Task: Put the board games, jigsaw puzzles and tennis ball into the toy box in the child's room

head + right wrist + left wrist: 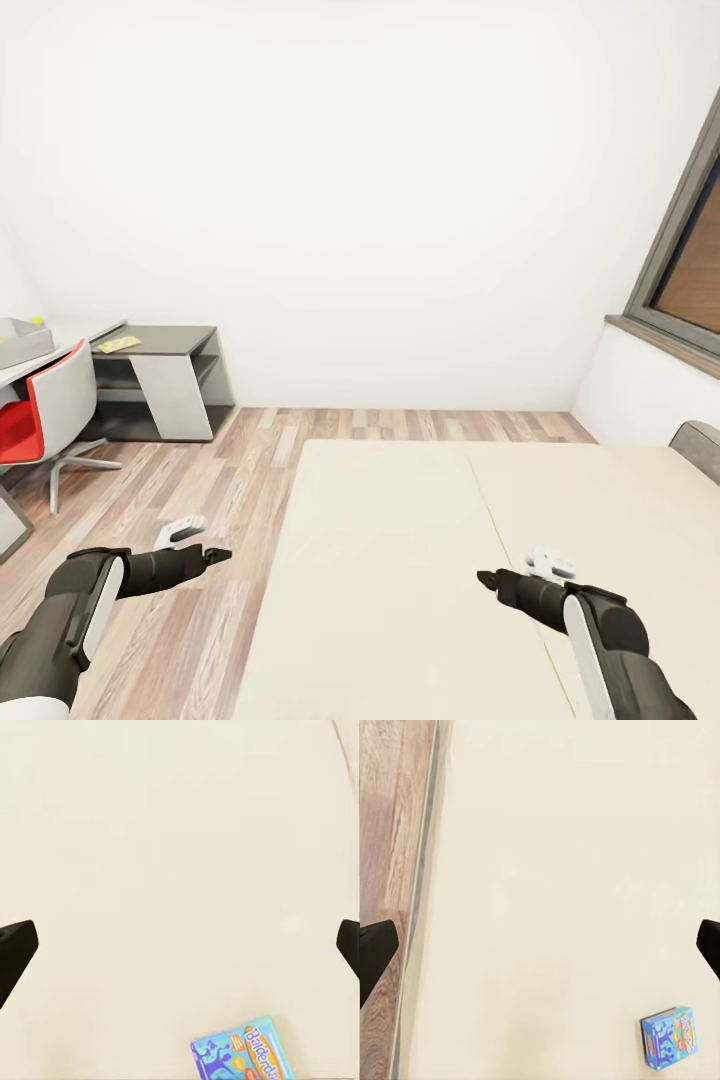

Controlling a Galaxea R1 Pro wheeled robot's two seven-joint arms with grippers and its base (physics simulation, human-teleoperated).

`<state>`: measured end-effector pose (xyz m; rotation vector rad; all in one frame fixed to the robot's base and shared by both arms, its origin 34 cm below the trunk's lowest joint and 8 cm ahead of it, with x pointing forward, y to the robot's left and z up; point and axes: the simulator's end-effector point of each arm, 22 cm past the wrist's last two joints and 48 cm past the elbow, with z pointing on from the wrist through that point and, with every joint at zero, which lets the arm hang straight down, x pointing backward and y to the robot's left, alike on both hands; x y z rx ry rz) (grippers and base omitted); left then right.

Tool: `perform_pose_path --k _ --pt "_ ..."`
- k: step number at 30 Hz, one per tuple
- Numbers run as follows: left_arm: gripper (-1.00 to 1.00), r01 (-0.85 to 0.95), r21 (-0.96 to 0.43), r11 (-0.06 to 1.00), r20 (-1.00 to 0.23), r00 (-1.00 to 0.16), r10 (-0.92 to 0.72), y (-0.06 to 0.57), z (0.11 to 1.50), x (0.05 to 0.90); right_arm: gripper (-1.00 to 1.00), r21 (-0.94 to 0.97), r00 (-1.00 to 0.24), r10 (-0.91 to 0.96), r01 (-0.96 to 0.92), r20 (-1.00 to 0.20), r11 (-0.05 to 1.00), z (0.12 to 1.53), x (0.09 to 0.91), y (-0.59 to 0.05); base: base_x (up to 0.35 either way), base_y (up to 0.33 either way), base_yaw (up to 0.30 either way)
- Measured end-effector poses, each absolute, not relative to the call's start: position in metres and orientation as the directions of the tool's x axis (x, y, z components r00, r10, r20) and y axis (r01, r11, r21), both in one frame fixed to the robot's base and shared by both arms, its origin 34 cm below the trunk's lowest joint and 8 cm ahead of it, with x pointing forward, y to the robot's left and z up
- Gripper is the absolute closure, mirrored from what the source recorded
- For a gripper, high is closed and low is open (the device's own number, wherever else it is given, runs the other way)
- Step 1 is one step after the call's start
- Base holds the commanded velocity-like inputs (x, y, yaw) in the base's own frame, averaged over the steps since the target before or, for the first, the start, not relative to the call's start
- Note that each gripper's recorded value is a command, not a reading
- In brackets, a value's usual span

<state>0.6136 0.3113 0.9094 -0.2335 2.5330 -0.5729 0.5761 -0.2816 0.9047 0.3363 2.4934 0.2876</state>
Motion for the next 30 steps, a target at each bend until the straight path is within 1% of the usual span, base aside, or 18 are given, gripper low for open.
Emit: perform_pose_path --k 4,7,10,13,14,18,19,22,23,26,30 --pt "-1.00 -0.049 -0.443 0.895 -0.458 -0.846 -0.273 0.311 0.910 0.614 -1.00 0.240 -0.815 0.315 0.222 -0.486 0.945 0.903 0.605 -0.286 0.000 0.000 0.000" --pt "-1.00 -0.048 -0.445 0.894 -0.457 -0.847 -0.273 0.311 0.910 0.614 -1.00 0.208 -0.854 0.315 0.248 -0.414 0.946 0.890 0.628 -0.284 0.000 0.000 0.000" --pt "-1.00 -0.041 -0.463 0.885 -0.452 -0.848 -0.276 0.307 0.913 0.613 -1.00 0.190 -0.892 0.309 0.258 -0.330 0.947 0.869 0.631 -0.278 0.000 0.000 0.000" --pt "-1.00 -0.021 -0.504 0.863 -0.444 -0.851 -0.280 0.299 0.918 0.612 -1.00 0.183 -0.906 0.309 0.264 -0.291 0.947 0.855 0.629 -0.274 0.000 0.000 0.000" --pt "-1.00 0.004 -0.545 0.838 -0.440 -0.852 -0.283 0.290 0.925 0.611 -1.00 0.182 -0.905 0.312 0.268 -0.288 0.946 0.851 0.630 -0.274 0.000 0.000 0.000" --pt "-1.00 0.078 -0.639 0.765 -0.441 -0.852 -0.281 0.274 0.946 0.609 -1.00 0.184 -0.892 0.323 0.276 -0.316 0.943 0.847 0.637 -0.276 0.000 0.000 0.000" --pt "-1.00 0.121 -0.680 0.723 -0.446 -0.851 -0.277 0.269 0.960 0.607 -1.00 0.185 -0.884 0.327 0.279 -0.335 0.942 0.847 0.641 -0.278 0.000 0.000 0.000" --pt "-1.00 0.182 -0.734 0.654 -0.451 -0.850 -0.270 0.264 0.979 0.602 -1.00 0.186 -0.874 0.331 0.281 -0.356 0.942 0.847 0.646 -0.280 0.000 0.000 0.000" --pt "-1.00 0.215 -0.762 0.611 -0.454 -0.850 -0.268 0.263 0.991 0.598 -1.00 0.185 -0.871 0.331 0.281 -0.362 0.942 0.846 0.647 -0.279 0.000 0.000 0.000" --pt "-1.00 0.256 -0.794 0.551 -0.458 -0.849 -0.264 0.265 1.007 0.592 -1.00 0.185 -0.872 0.328 0.277 -0.364 0.943 0.843 0.648 -0.276 0.000 0.000 0.000" --pt "-1.00 0.273 -0.808 0.522 -0.457 -0.850 -0.261 0.267 1.014 0.588 -1.00 0.180 -0.876 0.324 0.275 -0.358 0.944 0.838 0.646 -0.274 0.000 0.000 0.000"
